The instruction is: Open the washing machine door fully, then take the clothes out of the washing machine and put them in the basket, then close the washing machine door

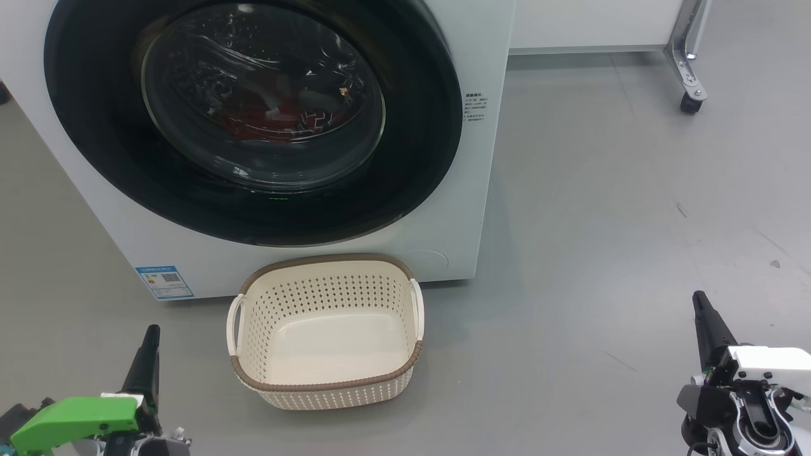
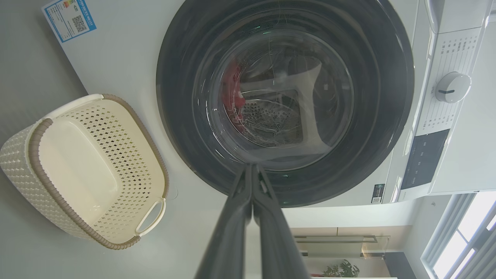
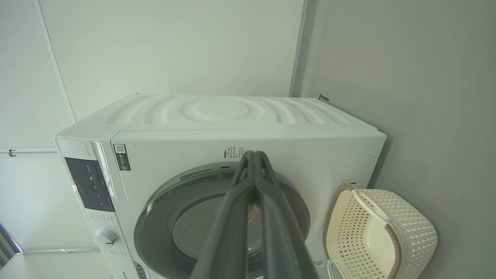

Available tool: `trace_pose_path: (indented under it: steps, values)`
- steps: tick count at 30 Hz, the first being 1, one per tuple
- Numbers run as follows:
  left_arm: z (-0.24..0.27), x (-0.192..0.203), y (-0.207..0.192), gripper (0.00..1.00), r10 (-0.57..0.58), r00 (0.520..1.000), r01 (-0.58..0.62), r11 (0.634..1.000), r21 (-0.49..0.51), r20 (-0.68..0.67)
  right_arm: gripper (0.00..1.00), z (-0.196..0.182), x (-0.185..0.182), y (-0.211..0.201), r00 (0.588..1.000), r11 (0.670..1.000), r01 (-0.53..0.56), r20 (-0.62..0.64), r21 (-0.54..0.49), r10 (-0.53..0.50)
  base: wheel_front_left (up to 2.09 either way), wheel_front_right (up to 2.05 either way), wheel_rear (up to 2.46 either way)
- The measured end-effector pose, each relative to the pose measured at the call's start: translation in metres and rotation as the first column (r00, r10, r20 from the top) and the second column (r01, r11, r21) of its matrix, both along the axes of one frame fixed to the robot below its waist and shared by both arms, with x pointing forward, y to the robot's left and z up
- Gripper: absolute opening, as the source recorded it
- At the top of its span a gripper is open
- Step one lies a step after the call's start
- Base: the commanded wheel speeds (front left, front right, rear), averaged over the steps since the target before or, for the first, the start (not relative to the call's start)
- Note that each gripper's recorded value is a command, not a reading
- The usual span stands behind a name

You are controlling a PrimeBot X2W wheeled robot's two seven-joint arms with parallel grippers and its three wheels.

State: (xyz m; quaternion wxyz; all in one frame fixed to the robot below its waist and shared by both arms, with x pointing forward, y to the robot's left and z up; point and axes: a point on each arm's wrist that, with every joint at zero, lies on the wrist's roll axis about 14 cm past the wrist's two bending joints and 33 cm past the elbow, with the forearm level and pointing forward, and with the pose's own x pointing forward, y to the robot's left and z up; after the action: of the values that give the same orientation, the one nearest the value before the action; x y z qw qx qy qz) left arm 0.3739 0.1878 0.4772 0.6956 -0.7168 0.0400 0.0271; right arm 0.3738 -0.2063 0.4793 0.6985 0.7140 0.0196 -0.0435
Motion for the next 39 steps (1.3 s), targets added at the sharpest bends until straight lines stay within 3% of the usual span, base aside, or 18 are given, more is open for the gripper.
trace_pose_path:
  steps: [34,35,36,37,39]
  values:
    - [-0.005,-0.002,-0.001,0.00,0.001,1.000,-0.001,1.000,-0.005,-0.017,0.00,-0.005,-0.002,0.001,1.000,1.000,0.000,-0.016,0.008,0.000,0.00,0.00,0.00]
    - [-0.012,-0.005,-0.002,1.00,0.001,0.999,-0.001,1.000,-0.010,-0.037,1.00,-0.012,-0.006,0.003,0.999,1.000,0.001,-0.036,0.015,-0.001,0.00,0.00,0.00]
    - [-0.019,-0.009,-0.004,0.00,0.000,0.998,-0.001,1.000,-0.016,-0.057,0.00,-0.020,-0.010,0.005,0.998,1.000,0.002,-0.058,0.022,-0.001,0.00,0.00,0.00]
    - [-0.025,-0.013,-0.005,1.00,0.000,0.997,-0.001,1.000,-0.022,-0.077,1.00,-0.027,-0.014,0.006,0.997,1.000,0.004,-0.080,0.029,-0.001,0.00,0.00,0.00]
    - [-0.030,-0.017,-0.007,1.00,-0.002,0.996,-0.001,1.000,-0.026,-0.093,1.00,-0.033,-0.019,0.007,0.995,0.999,0.006,-0.098,0.035,-0.003,0.00,0.00,0.00]
